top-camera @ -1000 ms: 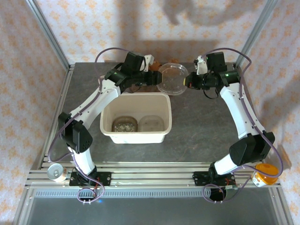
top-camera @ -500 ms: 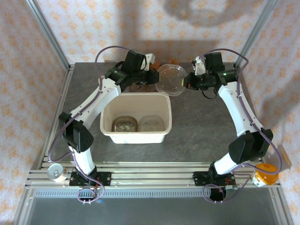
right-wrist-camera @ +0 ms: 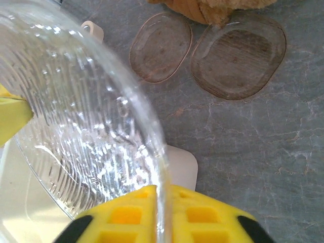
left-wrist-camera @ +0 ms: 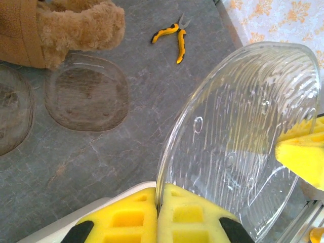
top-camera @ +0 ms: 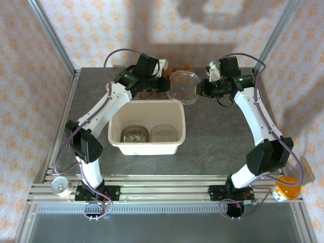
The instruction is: Place the plates into the plastic bin on the countertop
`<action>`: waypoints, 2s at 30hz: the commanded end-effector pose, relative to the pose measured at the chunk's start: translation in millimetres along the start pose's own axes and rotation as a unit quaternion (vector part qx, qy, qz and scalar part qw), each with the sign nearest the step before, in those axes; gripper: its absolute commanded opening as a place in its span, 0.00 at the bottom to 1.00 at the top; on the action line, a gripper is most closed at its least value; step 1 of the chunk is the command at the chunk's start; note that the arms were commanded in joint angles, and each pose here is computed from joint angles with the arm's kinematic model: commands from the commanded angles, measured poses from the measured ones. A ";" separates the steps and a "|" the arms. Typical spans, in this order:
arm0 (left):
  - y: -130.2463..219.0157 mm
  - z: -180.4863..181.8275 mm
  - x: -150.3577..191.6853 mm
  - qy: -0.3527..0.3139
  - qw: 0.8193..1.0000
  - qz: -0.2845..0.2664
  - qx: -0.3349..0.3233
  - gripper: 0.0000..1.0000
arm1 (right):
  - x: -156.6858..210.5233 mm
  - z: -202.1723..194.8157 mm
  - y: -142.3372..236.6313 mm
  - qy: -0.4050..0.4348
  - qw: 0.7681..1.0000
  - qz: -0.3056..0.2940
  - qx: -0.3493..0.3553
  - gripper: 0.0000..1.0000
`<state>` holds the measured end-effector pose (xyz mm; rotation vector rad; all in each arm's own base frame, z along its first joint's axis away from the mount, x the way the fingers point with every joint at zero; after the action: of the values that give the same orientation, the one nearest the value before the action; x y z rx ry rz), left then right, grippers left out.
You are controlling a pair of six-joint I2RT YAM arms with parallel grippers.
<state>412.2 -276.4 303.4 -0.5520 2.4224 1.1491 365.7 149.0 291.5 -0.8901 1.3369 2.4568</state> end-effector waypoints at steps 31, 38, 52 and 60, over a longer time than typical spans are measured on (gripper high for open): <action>80.3 104.4 108.1 0.105 0.983 0.106 -0.103 0.00 | -10.6 -42.5 -3.1 -0.020 0.993 -0.077 0.085 0.99; 56.0 115.5 124.3 0.132 0.977 0.127 -0.111 0.00 | 4.8 -51.0 -13.4 -0.030 0.994 -0.057 0.093 0.99; 21.5 129.1 146.9 0.148 0.964 0.157 -0.157 0.00 | 26.6 -60.6 -16.5 -0.036 0.992 -0.035 0.113 0.99; 1.3 128.9 156.8 0.152 0.961 0.168 -0.161 0.00 | 32.8 -61.4 -19.5 -0.039 0.993 -0.027 0.111 0.99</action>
<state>298.2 -199.5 156.8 -0.4082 2.6901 1.7188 377.0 111.3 228.7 -0.7423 1.4944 2.2570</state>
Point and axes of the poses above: each hand's point on the last joint's axis, 136 mm out from that joint toward the fingers, its own y axis back along the fingers, its own z axis along the line the jaws close on, x = y × z, the point moved 2 cm from there along y, back along the fingers, and after that the axes turned 11 degrees about y, right-handed, at the moved point
